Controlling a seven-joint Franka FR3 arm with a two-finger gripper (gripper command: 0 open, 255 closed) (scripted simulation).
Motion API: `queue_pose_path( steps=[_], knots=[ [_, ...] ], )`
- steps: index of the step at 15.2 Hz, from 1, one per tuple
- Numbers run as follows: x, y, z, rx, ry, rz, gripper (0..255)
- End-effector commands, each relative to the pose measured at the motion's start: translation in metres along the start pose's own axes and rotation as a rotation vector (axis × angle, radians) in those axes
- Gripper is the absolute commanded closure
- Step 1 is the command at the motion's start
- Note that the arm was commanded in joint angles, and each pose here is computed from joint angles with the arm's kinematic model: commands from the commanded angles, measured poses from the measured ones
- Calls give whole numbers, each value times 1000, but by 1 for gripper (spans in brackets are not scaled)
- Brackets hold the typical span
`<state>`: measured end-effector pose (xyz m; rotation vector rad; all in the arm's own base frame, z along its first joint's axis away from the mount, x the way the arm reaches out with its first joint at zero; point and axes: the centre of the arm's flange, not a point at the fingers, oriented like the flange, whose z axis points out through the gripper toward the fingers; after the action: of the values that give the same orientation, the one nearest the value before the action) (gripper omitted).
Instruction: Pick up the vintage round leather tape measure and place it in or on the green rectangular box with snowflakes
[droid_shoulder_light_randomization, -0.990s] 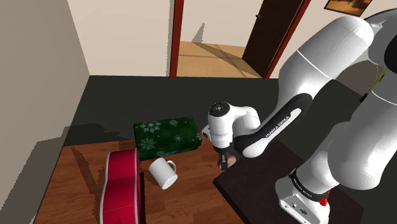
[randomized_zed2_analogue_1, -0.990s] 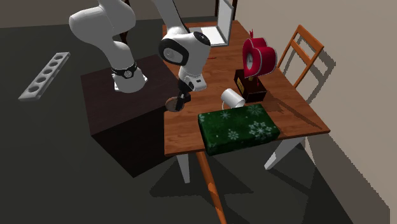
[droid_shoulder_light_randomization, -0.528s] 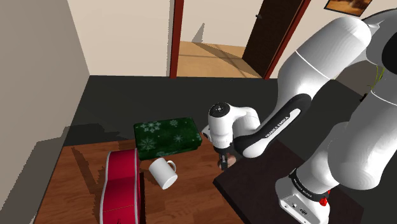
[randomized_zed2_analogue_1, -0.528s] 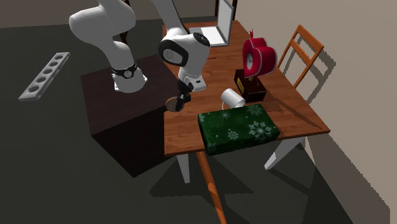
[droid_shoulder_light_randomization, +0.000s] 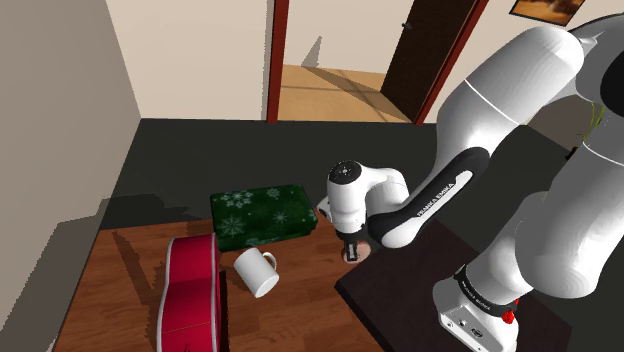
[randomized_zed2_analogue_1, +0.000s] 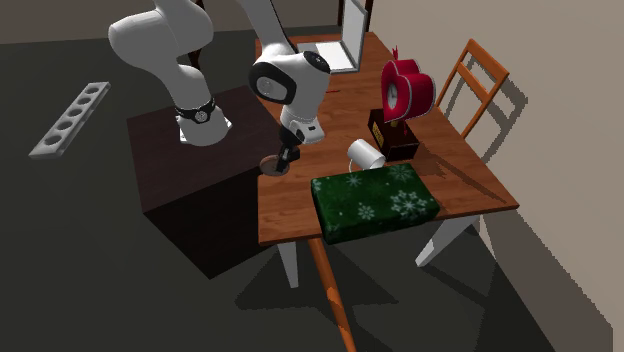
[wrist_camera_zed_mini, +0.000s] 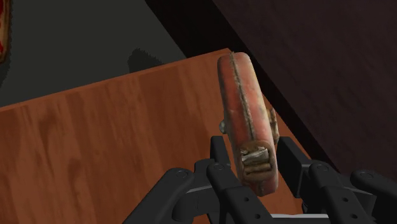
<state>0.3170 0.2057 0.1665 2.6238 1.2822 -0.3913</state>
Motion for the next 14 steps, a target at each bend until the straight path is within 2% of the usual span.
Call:
queue_pose_path(
  steps=[1,14],
  knots=[
    [0,0,0,1,-1,0,255],
    [-20,4,-59,1,-1,0,255]
  ],
)
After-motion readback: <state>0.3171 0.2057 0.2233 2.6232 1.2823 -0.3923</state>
